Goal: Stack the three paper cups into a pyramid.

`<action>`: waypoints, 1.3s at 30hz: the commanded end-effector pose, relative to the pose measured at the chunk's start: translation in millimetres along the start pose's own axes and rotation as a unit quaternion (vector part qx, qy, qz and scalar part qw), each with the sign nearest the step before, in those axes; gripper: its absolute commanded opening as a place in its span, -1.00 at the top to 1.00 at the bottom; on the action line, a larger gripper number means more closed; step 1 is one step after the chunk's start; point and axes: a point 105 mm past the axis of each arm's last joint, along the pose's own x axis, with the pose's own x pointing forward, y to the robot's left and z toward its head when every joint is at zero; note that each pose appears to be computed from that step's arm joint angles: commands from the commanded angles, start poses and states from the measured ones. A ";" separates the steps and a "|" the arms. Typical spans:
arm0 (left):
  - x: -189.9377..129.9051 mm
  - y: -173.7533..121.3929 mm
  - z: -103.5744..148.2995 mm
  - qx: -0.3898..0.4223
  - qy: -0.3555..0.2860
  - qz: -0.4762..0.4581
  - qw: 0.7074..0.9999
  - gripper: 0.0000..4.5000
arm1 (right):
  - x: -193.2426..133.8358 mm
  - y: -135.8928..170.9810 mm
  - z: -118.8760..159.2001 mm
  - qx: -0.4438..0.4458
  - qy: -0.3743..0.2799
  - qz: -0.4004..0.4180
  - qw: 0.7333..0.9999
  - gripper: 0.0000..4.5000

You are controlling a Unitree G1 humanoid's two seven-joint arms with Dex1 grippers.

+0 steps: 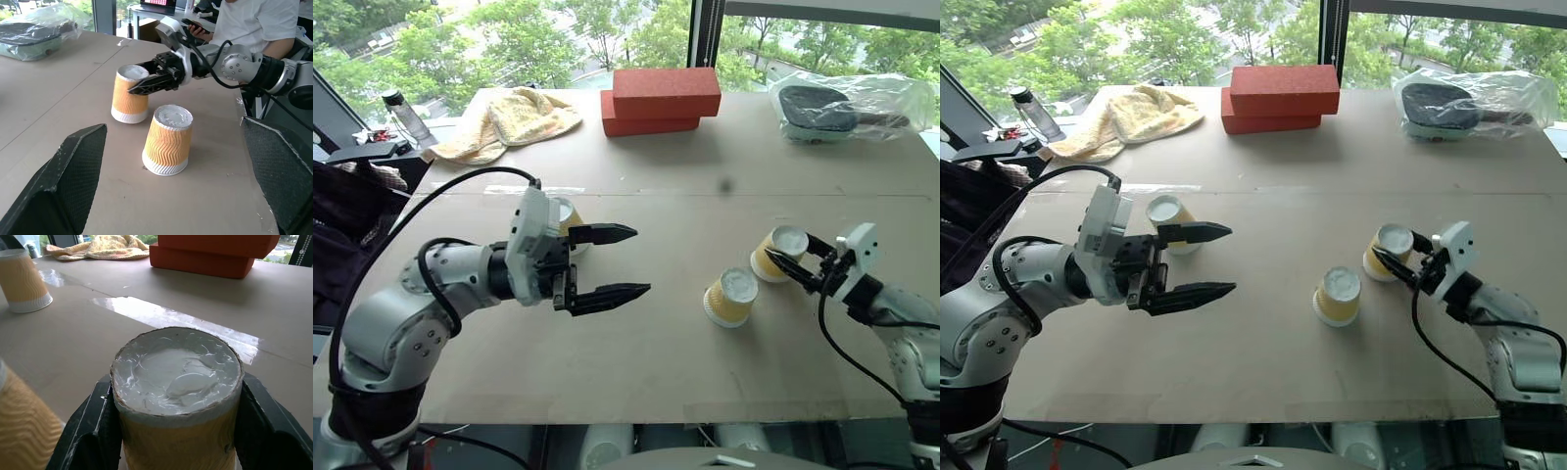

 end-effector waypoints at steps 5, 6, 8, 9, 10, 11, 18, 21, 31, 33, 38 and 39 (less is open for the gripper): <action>-0.9 0.2 2.2 0.016 0.007 -0.018 1.000 -1.00 | -26.3 32.3 -2.2 -0.012 0.013 0.044 0.999 0.05; -0.8 0.8 2.3 0.016 0.008 -0.019 1.000 -1.00 | -26.3 35.6 -3.6 -0.014 0.015 0.046 0.999 0.05; -0.2 1.7 2.5 0.017 0.009 -0.021 1.000 -1.00 | -26.0 40.0 -4.7 -0.011 0.013 0.048 0.999 0.05; -0.1 2.1 2.5 0.017 0.009 -0.022 1.000 -1.00 | -25.8 41.3 -4.9 -0.010 0.013 0.048 0.999 0.05; 0.2 2.1 2.3 0.017 0.010 -0.024 1.000 -1.00 | -25.6 42.6 -5.0 -0.008 0.012 0.050 0.999 0.05; 0.2 2.2 2.2 0.017 0.011 -0.025 0.999 -1.00 | -25.3 43.4 -5.1 -0.008 0.011 0.052 0.999 0.05; 0.4 5.8 1.0 0.022 0.012 -0.021 0.999 -1.00 | -30.1 47.7 0.9 0.004 0.002 0.065 0.998 -0.99; -0.8 11.7 4.4 0.037 -0.005 0.012 0.999 -1.00 | -42.2 47.3 6.1 -0.005 0.006 0.066 0.998 -0.99; -2.8 25.9 8.6 0.066 -0.119 0.208 0.968 -1.00 | -62.8 28.1 50.5 -0.042 -0.007 0.065 0.997 -0.99; -7.3 35.8 8.8 0.086 -0.134 0.278 0.947 -1.00 | -54.6 26.4 63.0 -0.051 -0.028 0.077 0.995 -0.99; -27.5 50.1 -18.5 0.105 -0.108 0.429 0.891 -1.00 | -28.8 42.5 86.1 -0.052 -0.074 0.151 0.984 -0.99; -32.8 52.4 -28.5 0.097 -0.093 0.456 0.880 -1.00 | -23.6 45.9 89.9 -0.052 -0.080 0.165 0.982 -0.99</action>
